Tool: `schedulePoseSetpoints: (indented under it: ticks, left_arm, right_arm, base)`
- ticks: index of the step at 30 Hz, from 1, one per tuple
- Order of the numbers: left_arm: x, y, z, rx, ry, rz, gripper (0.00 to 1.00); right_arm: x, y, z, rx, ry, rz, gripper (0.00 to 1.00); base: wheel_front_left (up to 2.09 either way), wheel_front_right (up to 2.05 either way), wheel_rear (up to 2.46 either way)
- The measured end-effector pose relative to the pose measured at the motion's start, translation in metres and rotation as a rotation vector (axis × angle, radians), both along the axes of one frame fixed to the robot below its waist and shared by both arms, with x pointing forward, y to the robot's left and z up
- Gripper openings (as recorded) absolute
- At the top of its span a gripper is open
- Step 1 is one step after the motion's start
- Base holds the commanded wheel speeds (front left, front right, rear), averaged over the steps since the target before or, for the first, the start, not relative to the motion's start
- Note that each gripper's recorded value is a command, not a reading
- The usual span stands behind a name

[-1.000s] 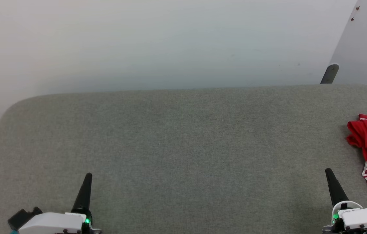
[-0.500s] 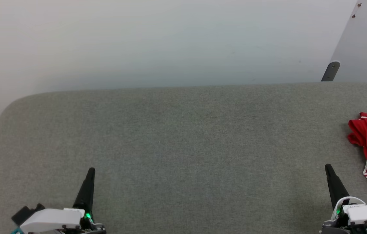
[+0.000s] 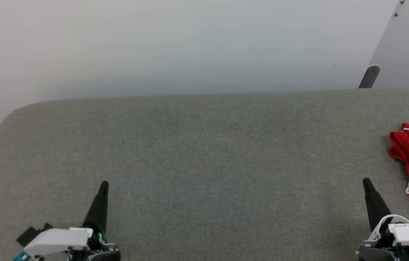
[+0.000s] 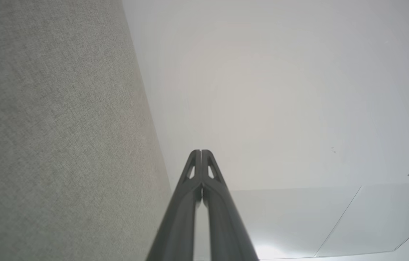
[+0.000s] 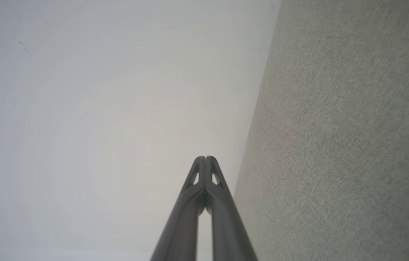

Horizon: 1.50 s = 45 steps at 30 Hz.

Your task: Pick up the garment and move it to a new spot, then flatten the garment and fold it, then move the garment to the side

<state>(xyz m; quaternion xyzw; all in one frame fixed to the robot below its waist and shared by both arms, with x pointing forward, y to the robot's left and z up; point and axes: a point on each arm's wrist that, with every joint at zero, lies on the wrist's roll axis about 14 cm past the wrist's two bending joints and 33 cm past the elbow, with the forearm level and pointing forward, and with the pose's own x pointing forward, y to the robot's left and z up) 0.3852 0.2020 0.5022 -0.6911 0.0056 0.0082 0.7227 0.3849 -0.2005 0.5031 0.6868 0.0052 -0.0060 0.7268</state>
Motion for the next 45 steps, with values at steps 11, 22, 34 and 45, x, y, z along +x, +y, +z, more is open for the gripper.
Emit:
schedulePoseSetpoints:
  ticks: [11,22,34,45]
  left_arm:
    - [0.0027,-0.0027,0.002,-0.049,-0.009,-0.005,0.0]
    - [0.0027,-0.0026,0.0021,-0.049,-0.01,-0.005,0.0]
    - [0.0027,-0.0026,0.0022,-0.049,-0.01,-0.005,0.0]
    - [0.0027,-0.0026,0.0022,-0.049,-0.01,-0.005,0.0]
  right_arm:
    - [0.0038,0.0,0.0031,0.056,-0.012,0.002,0.0]
    - [0.0038,-0.0001,0.003,0.056,-0.012,0.002,0.0]
    - [0.0038,-0.0002,0.003,0.056,-0.012,0.001,0.0]
    - [0.0038,-0.0002,0.003,0.056,-0.011,0.001,0.0]
  base:
    - [0.0,0.0,0.0]
    - [0.0,0.0,0.0]
    - [0.0,0.0,0.0]
    - [0.0,0.0,0.0]
